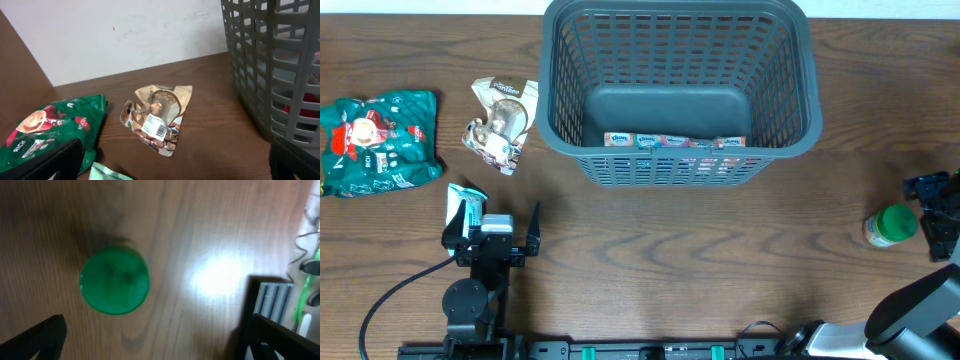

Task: Pack container
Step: 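Withdraw the right gripper and move it toward the green-lidded jar, then lower the right gripper around the green-lidded jar and close it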

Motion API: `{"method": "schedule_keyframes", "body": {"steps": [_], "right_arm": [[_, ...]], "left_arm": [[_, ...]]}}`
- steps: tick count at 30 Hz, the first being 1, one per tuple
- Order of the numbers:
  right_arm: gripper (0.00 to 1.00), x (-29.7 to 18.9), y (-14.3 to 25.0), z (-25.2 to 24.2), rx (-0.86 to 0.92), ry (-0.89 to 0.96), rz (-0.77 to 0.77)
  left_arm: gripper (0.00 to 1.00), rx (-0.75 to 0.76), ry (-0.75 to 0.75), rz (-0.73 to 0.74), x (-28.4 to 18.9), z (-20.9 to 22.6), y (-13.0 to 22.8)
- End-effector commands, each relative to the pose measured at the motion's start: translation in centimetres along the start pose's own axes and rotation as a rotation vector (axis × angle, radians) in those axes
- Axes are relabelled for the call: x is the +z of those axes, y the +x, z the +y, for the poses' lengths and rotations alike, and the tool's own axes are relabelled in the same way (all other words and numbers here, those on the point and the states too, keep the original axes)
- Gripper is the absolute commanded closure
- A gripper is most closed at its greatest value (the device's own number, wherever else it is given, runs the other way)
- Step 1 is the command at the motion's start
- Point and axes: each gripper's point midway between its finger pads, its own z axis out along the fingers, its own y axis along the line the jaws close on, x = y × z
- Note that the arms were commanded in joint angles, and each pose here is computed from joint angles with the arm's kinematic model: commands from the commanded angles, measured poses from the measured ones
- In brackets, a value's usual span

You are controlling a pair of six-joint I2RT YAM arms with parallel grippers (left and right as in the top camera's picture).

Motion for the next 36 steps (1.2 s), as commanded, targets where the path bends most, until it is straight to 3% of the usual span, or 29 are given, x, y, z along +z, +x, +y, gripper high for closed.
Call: {"method": "schedule_keyframes", "body": {"steps": [1,11,36], "right_arm": [[0.01,0.8,0.9,0.5,-0.044,-0.028,0.022],[0.01,4.8,1.8,1.2,-0.041,-0.054,0.012],[0.10,7.0,1.0,2.2,-0.022,-0.096,-0.050]], "left_arm": [[0.01,0.014,0.003,0.045,0.2,-0.2,1.7],[0.01,0.014,0.003,0.045,0.2,-0.2,1.7],[0.01,0.014,0.003,0.045,0.2,-0.2,1.7]]}}
